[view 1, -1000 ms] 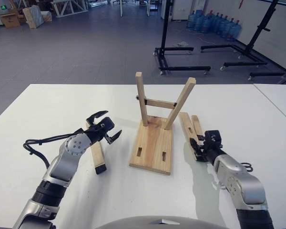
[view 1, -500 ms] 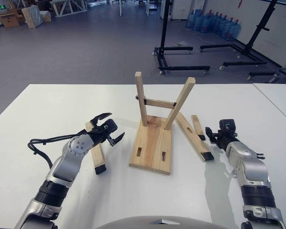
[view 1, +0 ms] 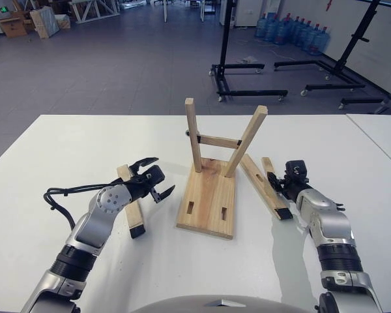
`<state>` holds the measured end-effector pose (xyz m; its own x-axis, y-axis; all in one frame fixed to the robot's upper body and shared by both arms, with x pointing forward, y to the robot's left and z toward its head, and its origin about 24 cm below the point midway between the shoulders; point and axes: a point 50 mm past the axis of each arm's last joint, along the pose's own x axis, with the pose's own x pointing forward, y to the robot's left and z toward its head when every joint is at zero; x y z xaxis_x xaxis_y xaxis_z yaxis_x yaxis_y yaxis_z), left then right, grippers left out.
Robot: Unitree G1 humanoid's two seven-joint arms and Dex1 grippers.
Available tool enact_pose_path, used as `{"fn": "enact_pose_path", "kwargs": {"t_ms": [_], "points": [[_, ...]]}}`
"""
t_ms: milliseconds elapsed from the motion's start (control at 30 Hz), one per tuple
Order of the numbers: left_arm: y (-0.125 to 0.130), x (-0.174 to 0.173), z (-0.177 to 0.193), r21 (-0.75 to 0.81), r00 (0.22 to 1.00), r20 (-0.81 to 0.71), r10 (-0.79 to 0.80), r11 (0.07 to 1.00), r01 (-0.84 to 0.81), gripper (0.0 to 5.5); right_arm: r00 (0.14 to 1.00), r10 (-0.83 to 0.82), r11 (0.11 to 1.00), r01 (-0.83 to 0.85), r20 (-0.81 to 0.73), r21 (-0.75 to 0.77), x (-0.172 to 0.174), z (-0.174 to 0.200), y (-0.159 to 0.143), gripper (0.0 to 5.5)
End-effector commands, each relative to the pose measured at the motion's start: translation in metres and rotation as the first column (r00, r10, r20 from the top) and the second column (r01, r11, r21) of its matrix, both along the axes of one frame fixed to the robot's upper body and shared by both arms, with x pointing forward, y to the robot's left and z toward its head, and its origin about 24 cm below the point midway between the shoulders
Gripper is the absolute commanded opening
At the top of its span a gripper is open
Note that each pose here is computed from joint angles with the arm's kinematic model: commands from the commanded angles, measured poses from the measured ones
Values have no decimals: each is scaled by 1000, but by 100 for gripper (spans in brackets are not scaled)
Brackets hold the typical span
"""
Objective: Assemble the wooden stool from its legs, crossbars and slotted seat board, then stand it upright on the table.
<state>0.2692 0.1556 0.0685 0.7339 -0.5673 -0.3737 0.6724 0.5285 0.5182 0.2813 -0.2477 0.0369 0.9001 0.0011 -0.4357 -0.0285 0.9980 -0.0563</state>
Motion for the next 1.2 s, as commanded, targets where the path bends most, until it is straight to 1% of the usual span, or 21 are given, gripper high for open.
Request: {"fn": "enact_pose_path", "kwargs": {"t_ms": [33, 100, 200, 333, 400, 433, 467, 500, 567, 667, 733, 800, 833, 900, 933, 967, 1033, 1067, 1133, 1167, 1200], "points": [[-3, 0, 2, 22, 1000, 7, -29, 999, 29, 534, 992, -13, 1000, 16, -124, 20, -2, -17, 1, 313], [-4, -2, 1, 23, 999, -4, -38, 999, 38, 534, 981, 14, 1000, -13, -195, 8, -6, -23, 0, 313], [-5, -5, -1, 23, 999, -9, -36, 999, 37, 534, 975, 35, 999, -36, -221, -3, -6, -19, -3, 313], [-8, -8, -4, 25, 999, -13, -41, 999, 41, 534, 971, 37, 999, -31, -236, 29, -10, -22, -3, 244], [-8, -9, -4, 23, 999, -17, -39, 999, 40, 534, 959, 51, 995, -24, -279, 99, -16, -31, 4, 213], [-8, -10, -4, 22, 999, -18, -37, 999, 38, 534, 953, 50, 993, -16, -299, 116, -18, -36, 5, 188], [-7, -10, -4, 22, 999, -18, -35, 999, 36, 534, 948, 45, 992, -6, -314, 123, -20, -39, 5, 177], [-7, -9, -3, 22, 999, -17, -36, 999, 36, 534, 946, 35, 993, 5, -323, 121, -23, -42, 3, 149], [-6, -9, -2, 22, 999, -17, -37, 999, 37, 534, 943, 18, 994, 20, -334, 111, -27, -45, 1, 129], [-5, -9, 0, 10, 1000, -14, -21, 1000, 21, 534, 946, 8, 993, 32, -324, 117, -28, -45, 2, 128], [-5, -4, 8, -53, 1000, -6, 11, 999, -12, 534, 959, -13, 993, 46, -282, 108, -26, -41, 2, 128], [-6, 3, 26, -243, 998, -14, 64, 968, -65, 534, 981, -117, 990, 127, -152, 62, -20, -26, -7, 128], [-8, 6, 40, -379, 996, -25, 87, 921, -90, 534, 982, -181, 982, 183, -45, 47, -15, -10, -13, 128], [-12, 10, 65, -589, 994, -54, 99, 800, -112, 534, 952, -268, 963, 267, 145, 24, -11, 20, -22, 128], [-13, 11, 81, -674, 994, -58, 93, 731, -108, 534, 919, -299, 953, 302, 256, 31, -8, 42, -24, 128], [-15, 11, 99, -749, 997, -43, 67, 658, -77, 534, 869, -300, 949, 314, 393, 30, -4, 73, -22, 128], [-19, 7, 134, -867, 1000, -8, -24, 497, 5, 534, 719, -174, 964, 264, 672, -33, -2, 142, -6, 128], [-21, 4, 147, -908, 997, 1, -77, 418, 34, 534, 644, -68, 972, 214, 762, -94, -5, 167, 8, 128], [-26, -1, 162, -961, 986, -6, -168, 273, 41, 534, 514, 173, 968, 69, 840, -242, -13, 195, 42, 128], [-29, -2, 164, -980, 977, -34, -213, 201, 9, 534, 454, 299, 945, -22, 839, -325, -19, 201, 63, 128], [-34, -4, 163, -986, 966, -62, -251, 166, -20, 534, 405, 395, 916, -106, 825, -386, -25, 201, 80, 128]]}}
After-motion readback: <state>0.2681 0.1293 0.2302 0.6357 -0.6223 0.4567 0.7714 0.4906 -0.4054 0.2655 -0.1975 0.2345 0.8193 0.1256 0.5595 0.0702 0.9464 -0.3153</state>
